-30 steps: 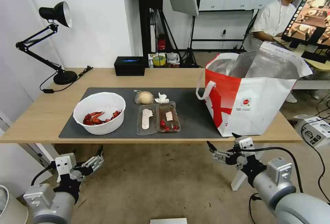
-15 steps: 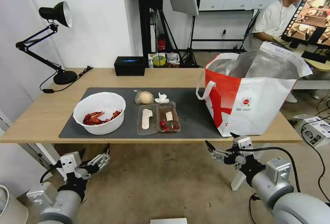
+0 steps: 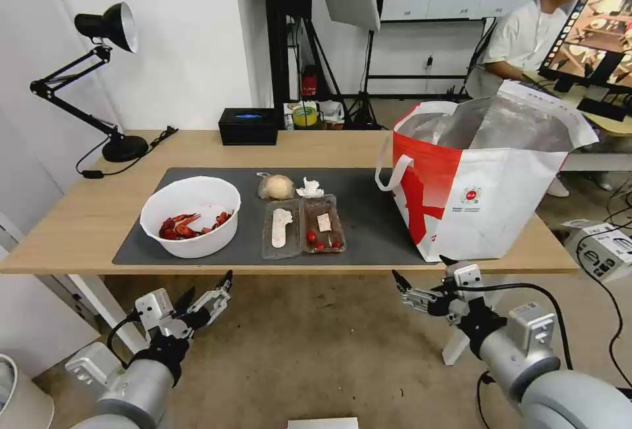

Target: Pick up the trash from the table and place it into the takeout bag.

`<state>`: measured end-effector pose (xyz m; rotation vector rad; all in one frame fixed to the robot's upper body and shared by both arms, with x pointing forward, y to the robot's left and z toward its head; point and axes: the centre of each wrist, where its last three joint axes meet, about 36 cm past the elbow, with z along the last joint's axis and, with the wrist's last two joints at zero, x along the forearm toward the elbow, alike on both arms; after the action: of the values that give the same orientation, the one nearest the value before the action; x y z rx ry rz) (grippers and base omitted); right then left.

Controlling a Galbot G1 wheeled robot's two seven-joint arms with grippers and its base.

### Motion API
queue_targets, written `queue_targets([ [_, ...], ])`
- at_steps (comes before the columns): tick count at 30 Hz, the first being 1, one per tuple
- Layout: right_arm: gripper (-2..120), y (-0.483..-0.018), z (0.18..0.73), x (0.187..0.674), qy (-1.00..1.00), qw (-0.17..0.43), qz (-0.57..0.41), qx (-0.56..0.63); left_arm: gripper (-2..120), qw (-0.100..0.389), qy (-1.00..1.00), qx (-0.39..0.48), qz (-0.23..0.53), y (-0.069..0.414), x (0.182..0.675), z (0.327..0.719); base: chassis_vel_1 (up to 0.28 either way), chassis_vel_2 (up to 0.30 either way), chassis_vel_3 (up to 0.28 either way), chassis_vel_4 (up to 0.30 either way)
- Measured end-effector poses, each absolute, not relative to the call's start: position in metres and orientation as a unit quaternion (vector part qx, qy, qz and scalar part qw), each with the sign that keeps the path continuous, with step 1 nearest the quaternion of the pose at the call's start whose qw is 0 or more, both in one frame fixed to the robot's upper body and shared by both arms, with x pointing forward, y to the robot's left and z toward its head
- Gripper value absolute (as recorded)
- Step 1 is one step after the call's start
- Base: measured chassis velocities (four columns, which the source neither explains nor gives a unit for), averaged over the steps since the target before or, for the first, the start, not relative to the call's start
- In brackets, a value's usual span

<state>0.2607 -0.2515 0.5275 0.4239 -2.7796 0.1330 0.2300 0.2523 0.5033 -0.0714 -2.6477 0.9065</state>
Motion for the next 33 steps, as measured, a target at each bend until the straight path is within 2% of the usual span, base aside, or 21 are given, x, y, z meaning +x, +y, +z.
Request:
queue_targets([
  [18,100,-0.25,0.525,0.26,-0.973,0.166,0.046,0.151,100,0.182,-0.86,-0.051,0.474,0.243,0.235,0.514,0.0,0.0,0.0,0.0],
  [33,100,-0.249,0.525,0.259,-0.973,0.168,0.045,0.154,100,0.188,-0.819,-0.053,0.539,0.239,0.235,0.516,0.0,0.0,0.0,0.0],
])
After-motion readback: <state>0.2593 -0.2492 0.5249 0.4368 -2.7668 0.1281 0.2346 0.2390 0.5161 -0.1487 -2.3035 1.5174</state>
